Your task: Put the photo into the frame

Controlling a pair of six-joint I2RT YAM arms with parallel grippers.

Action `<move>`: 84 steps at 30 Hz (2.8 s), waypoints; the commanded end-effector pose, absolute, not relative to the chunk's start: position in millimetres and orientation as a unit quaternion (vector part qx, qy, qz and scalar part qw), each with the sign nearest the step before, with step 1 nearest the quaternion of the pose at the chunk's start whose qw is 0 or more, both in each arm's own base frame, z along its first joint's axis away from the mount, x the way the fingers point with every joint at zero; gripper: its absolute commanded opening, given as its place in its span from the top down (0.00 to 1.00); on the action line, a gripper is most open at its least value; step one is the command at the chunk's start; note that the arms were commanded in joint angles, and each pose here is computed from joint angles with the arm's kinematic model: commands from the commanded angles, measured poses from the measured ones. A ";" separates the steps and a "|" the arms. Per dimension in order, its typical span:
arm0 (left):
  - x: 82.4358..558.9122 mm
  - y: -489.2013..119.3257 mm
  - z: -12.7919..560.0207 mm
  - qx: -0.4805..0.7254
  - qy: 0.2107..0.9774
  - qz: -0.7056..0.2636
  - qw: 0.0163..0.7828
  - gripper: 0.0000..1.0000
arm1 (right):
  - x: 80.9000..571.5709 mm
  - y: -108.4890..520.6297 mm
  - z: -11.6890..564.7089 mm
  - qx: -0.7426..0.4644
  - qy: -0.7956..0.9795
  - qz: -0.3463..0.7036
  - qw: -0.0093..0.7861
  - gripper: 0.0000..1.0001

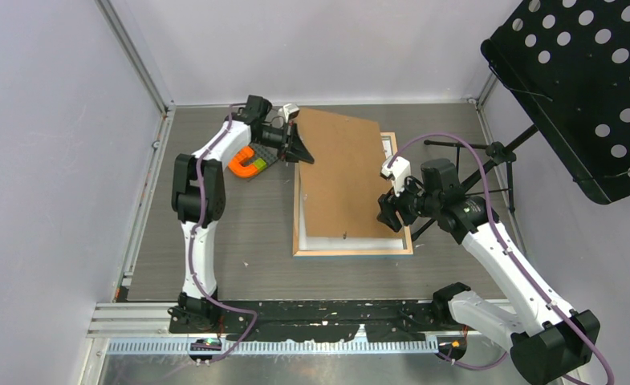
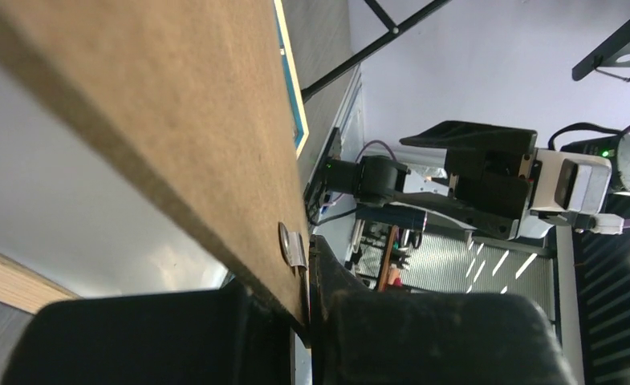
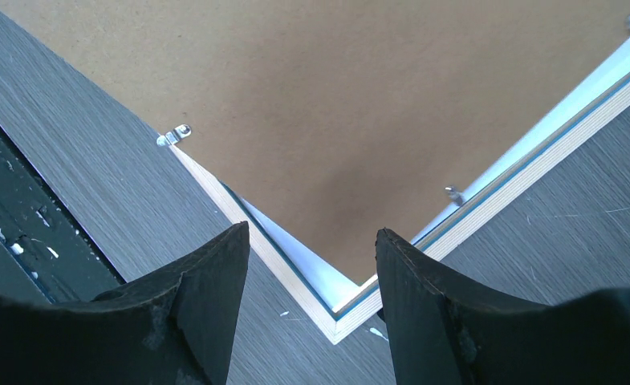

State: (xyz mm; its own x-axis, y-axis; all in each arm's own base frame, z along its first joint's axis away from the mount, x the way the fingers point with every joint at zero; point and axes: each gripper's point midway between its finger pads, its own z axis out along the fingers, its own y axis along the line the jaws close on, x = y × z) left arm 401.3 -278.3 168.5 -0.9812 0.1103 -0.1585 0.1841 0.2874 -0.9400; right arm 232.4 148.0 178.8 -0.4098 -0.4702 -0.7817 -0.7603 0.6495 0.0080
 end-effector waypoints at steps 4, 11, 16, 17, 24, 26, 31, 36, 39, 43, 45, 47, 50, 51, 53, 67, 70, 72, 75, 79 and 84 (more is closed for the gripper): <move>381.9 -280.2 190.5 0.125 0.783 -0.609 0.022 1.00 | 236.3 149.0 189.3 -0.375 0.806 0.184 0.418 0.35; 380.7 -285.9 189.1 0.129 0.778 -0.615 0.009 1.00 | 235.8 148.0 188.2 -0.373 0.808 0.184 0.417 0.35; 380.1 -291.7 191.4 0.126 0.767 -0.629 -0.003 1.00 | 236.6 147.5 187.6 -0.373 0.808 0.183 0.417 0.35; 380.6 -292.4 191.3 0.123 0.766 -0.631 -0.006 1.00 | 236.6 147.5 186.8 -0.373 0.809 0.183 0.416 0.35; 384.6 -295.2 187.8 0.115 0.762 -0.637 -0.011 1.00 | 237.2 147.0 185.8 -0.372 0.810 0.182 0.416 0.35; 385.3 -296.1 185.2 0.112 0.762 -0.638 -0.014 1.00 | 236.9 146.9 185.0 -0.372 0.810 0.182 0.415 0.35; 387.4 -296.8 180.0 0.109 0.763 -0.637 -0.017 1.00 | 237.1 146.1 185.0 -0.371 0.811 0.181 0.415 0.35; 387.6 -296.9 175.2 0.110 0.762 -0.638 -0.020 1.00 | 237.4 146.0 184.2 -0.370 0.812 0.180 0.414 0.35; 387.2 -296.6 169.4 0.109 0.764 -0.636 -0.023 1.00 | 237.8 145.6 184.1 -0.369 0.812 0.180 0.414 0.35; 388.3 -296.1 165.9 0.118 0.766 -0.631 -0.022 1.00 | 237.7 145.0 183.9 -0.368 0.813 0.179 0.414 0.35; 389.1 -295.7 164.5 0.125 0.769 -0.627 -0.020 1.00 | 237.7 144.5 183.0 -0.367 0.814 0.179 0.413 0.35; 389.4 -295.4 162.8 0.133 0.771 -0.623 -0.014 1.00 | 237.6 144.5 182.8 -0.367 0.814 0.179 0.412 0.35; 389.0 -294.2 160.2 0.138 0.775 -0.616 -0.012 1.00 | 238.2 144.3 182.9 -0.367 0.814 0.178 0.414 0.35; 389.0 -293.7 159.6 0.141 0.776 -0.615 -0.010 1.00 | 238.7 143.3 181.9 -0.366 0.815 0.176 0.413 0.35; 388.2 -293.5 158.1 0.144 0.779 -0.611 -0.009 1.00 | 240.3 141.6 180.4 -0.363 0.818 0.171 0.413 0.35; 390.1 -292.7 152.7 0.152 0.783 -0.603 -0.006 1.00 | 289.2 107.2 174.1 -0.268 0.865 0.073 0.417 0.35; 390.6 -292.8 150.6 0.150 0.784 -0.602 -0.008 1.00 | 297.7 107.1 171.4 -0.261 0.872 0.066 0.408 0.35; 390.8 -292.9 149.0 0.149 0.785 -0.602 -0.010 1.00 | 302.9 106.3 168.2 -0.257 0.877 0.062 0.402 0.35; 391.7 -293.1 146.8 0.148 0.785 -0.602 -0.011 1.00 | 311.6 102.7 163.6 -0.247 0.882 0.054 0.398 0.36; 391.8 -294.0 144.4 0.146 0.785 -0.602 -0.014 1.00 | 324.6 95.9 151.1 -0.219 0.897 0.059 0.379 0.36; 392.2 -294.3 143.9 0.146 0.784 -0.603 -0.015 1.00 | 339.7 93.9 137.7 -0.199 0.909 0.072 0.358 0.36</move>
State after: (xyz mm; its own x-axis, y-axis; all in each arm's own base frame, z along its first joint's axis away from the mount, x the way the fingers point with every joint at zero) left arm 391.7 -288.4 125.3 -0.9702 0.2269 -0.0855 0.1506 0.2877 -0.9458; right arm 315.0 89.8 122.5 -0.6845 -0.3658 -0.6306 -0.4456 0.8945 -0.0353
